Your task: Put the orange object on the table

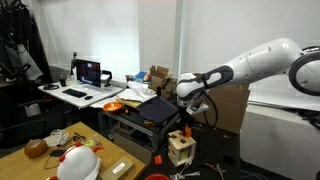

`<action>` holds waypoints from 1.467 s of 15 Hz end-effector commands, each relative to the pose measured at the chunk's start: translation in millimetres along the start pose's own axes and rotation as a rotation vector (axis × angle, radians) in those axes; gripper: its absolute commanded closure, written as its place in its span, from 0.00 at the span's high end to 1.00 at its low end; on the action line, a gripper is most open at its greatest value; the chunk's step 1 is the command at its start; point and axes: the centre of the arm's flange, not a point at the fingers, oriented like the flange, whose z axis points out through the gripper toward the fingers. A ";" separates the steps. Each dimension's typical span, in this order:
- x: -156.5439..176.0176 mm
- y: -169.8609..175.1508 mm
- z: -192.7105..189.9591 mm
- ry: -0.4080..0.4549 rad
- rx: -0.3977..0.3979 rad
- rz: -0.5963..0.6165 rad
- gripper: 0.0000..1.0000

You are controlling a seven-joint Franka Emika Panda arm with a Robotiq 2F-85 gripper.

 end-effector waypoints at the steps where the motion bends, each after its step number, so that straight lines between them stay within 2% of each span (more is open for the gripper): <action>1: -57.5 17.5 -6.4 -0.052 0.043 -0.038 0.07; 7: -114.6 37.4 21.0 -0.138 0.042 -0.041 0.07; 10: -146.0 29.0 45.3 -0.151 0.016 -0.002 0.07; 16: -210.6 7.3 93.7 -0.189 0.026 0.081 0.07; 22: -269.9 -7.1 103.2 -0.205 0.051 0.118 0.07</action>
